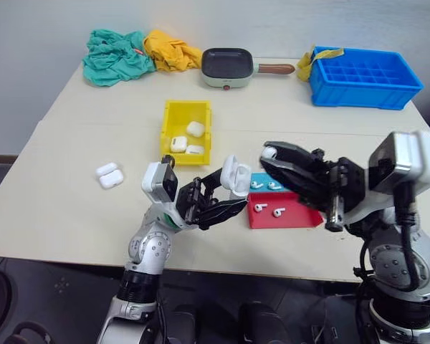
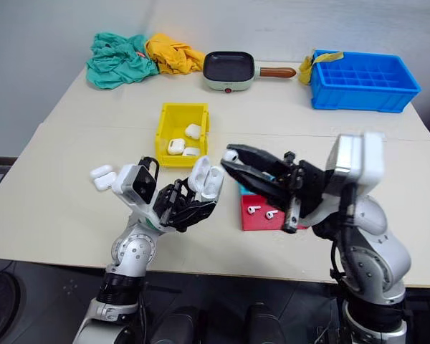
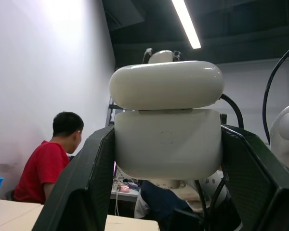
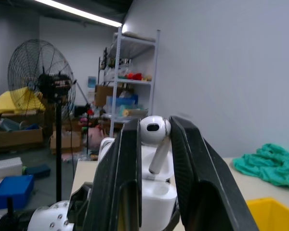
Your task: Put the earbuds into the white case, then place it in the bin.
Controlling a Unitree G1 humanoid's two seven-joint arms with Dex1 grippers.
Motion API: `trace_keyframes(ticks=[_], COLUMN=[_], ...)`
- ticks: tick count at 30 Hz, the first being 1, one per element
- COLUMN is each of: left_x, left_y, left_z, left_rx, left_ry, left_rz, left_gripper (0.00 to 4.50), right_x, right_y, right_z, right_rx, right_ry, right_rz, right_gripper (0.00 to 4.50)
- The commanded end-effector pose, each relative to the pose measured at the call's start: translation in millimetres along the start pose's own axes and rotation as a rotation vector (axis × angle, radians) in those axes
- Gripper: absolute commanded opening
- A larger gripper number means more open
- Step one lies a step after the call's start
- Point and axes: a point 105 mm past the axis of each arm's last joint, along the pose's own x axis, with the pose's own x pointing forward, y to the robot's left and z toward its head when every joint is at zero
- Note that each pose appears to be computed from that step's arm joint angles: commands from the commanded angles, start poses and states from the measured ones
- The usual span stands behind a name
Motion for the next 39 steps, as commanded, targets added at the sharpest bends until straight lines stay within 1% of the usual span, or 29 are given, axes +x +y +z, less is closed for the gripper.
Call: trace_keyframes(ticks=[1,14,20,30,35,39], left_x=[7,9,10,11,13,13], left_y=[-5,-12,-13,-15,-14,-14], left_z=[8,5,3,-3,-4,-4], left_rx=[0.018,0.023,0.034,0.023,0.031,0.039], left_ry=[-0.023,-0.002,0.003,0.023,0.018,0.015], left_rz=[-0.041,-0.055,-0.057,-0.085,-0.091,-0.092], left_gripper=[2.78,2.78,2.78,2.78,2.78,2.78], right_x=[4,3,-2,-9,-9,-10], right_y=[4,-4,-2,-3,0,3], right_z=[0,-26,-38,-49,-54,-58], right_rx=[-0.039,-0.047,-0.042,-0.034,-0.012,0.09], right_ry=[-0.018,0.038,0.08,0.131,0.146,0.149], right_rz=[0.033,0.029,0.041,0.026,0.05,0.055], right_gripper=[0.44,0.44,0.44,0.44,0.44,0.44])
